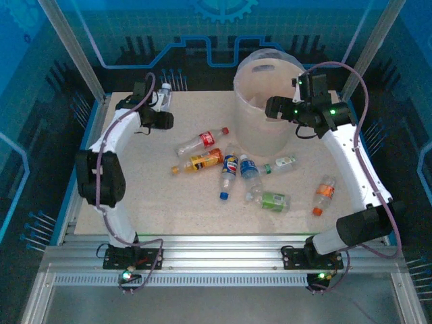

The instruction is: Put the plastic bottles in the bin

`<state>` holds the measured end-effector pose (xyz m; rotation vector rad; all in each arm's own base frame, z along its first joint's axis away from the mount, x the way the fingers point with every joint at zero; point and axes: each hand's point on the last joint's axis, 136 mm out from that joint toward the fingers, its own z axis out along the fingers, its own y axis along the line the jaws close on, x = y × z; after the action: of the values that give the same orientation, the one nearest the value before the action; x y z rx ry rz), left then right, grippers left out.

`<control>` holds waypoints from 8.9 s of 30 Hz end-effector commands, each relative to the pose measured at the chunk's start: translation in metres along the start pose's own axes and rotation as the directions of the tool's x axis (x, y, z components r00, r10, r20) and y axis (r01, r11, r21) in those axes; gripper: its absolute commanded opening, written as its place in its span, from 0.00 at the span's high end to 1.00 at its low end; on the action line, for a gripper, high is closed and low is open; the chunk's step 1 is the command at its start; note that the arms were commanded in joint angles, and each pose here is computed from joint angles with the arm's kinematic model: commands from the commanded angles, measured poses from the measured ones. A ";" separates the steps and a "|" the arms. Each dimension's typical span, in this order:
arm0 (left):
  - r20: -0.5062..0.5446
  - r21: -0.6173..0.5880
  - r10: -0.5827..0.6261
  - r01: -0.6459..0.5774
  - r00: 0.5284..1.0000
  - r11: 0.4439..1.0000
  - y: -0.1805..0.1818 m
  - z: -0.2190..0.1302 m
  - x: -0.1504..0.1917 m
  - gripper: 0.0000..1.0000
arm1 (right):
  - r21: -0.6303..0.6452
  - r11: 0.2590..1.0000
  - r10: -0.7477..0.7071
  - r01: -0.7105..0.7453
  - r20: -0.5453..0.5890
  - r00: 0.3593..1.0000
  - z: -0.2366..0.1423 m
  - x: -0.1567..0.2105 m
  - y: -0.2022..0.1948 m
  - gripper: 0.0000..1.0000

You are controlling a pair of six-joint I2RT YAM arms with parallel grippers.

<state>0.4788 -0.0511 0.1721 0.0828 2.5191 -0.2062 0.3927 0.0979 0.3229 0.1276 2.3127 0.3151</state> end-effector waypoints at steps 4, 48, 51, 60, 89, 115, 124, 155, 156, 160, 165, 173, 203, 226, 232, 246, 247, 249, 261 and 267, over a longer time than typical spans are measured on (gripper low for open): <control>0.205 0.287 -0.068 0.006 0.976 0.958 -0.092 -0.063 -0.018 0.40 | -0.269 0.963 0.010 0.004 0.051 0.999 -0.016 -0.013 0.046 0.00; 0.364 0.719 -0.203 -0.136 0.909 0.681 -0.236 -0.183 0.018 0.70 | -0.693 0.713 0.007 -0.109 -0.149 0.989 -0.009 0.017 0.188 0.00; 0.386 0.722 -0.190 -0.168 0.903 0.671 -0.240 -0.190 0.021 0.70 | -0.723 0.684 -0.003 -0.100 -0.140 0.990 -0.011 0.016 0.201 0.00; 0.448 0.738 -0.200 -0.234 0.871 0.633 -0.251 -0.206 0.021 0.70 | -0.767 0.632 -0.002 -0.116 -0.152 0.988 -0.012 0.020 0.227 0.05; 0.629 0.580 -0.248 -0.232 0.737 0.781 -0.205 -0.229 0.022 0.01 | -0.206 0.901 -0.306 0.381 0.318 0.897 -0.049 -0.097 0.149 0.56; 0.612 0.499 -0.211 -0.165 0.762 0.851 -0.186 -0.207 0.031 0.01 | 0.123 0.932 -0.352 0.341 0.072 0.933 0.105 -0.106 0.044 0.53; 0.595 0.483 -0.196 -0.152 0.779 0.862 -0.185 -0.199 0.032 0.01 | 0.006 0.975 -0.222 0.223 -0.064 0.973 0.131 -0.073 0.035 0.49; 0.492 0.375 -0.137 -0.067 0.860 0.924 -0.169 -0.165 0.046 0.01 | -0.134 0.982 -0.128 0.131 0.032 0.991 0.043 -0.099 0.045 0.00; 0.487 0.372 -0.132 -0.069 0.863 0.926 -0.169 -0.164 0.047 0.01 | -0.135 0.982 -0.130 0.133 0.034 0.991 0.038 -0.098 0.046 0.00; 0.455 0.355 -0.116 -0.060 0.883 0.933 -0.167 -0.155 0.053 0.01 | -0.132 0.978 -0.153 0.159 0.055 0.987 0.016 -0.089 0.053 0.00; 0.399 0.299 -0.070 -0.057 0.914 0.952 -0.161 -0.139 0.063 0.01 | -0.101 0.979 -0.170 0.177 0.075 0.983 -0.010 -0.069 0.054 0.00; 0.257 0.126 0.077 -0.112 0.963 0.986 -0.137 -0.103 0.074 0.01 | -0.043 0.990 -0.129 0.134 0.102 0.986 -0.042 -0.018 0.034 0.00; -0.303 0.094 0.310 -0.295 0.901 0.951 -0.073 0.047 0.070 0.07 | 0.069 0.998 -0.018 0.009 0.142 0.990 -0.068 0.022 -0.009 0.00; -0.359 0.128 0.282 -0.253 0.890 0.959 -0.072 0.100 0.074 0.09 | 0.083 0.997 -0.006 -0.005 0.137 0.991 -0.060 0.022 -0.012 0.00; -0.369 0.100 0.207 -0.183 0.906 0.978 -0.059 0.112 0.074 0.10 | 0.079 0.997 -0.006 -0.005 0.135 0.991 -0.058 0.022 -0.011 0.00; -0.403 0.006 0.063 -0.066 0.913 0.998 -0.030 0.129 0.086 0.24 | 0.082 0.997 0.002 -0.013 0.132 0.991 -0.053 0.023 -0.012 0.00; -0.407 0.003 0.062 -0.067 0.911 0.998 -0.029 0.130 0.087 0.24 | 0.081 0.997 0.002 -0.013 0.131 0.991 -0.053 0.023 -0.012 0.00; -0.411 -0.005 0.062 -0.070 0.910 0.998 -0.027 0.131 0.090 0.27 | 0.080 0.997 0.003 -0.013 0.126 0.992 -0.050 0.024 -0.011 0.00; -0.312 0.003 0.053 -0.055 0.949 0.999 -0.034 0.099 0.063 0.50 | 0.039 0.999 0.010 -0.013 0.087 0.996 -0.035 0.028 -0.002 0.00; -0.150 0.068 0.031 -0.021 0.988 0.997 -0.053 0.045 0.031 0.52 | -0.059 0.998 0.011 -0.007 0.075 0.997 -0.027 0.030 0.016 0.00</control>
<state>0.4670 -0.1020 0.0624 0.1974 2.8275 -0.1896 0.3475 0.0974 0.3227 0.1482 2.2458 0.2813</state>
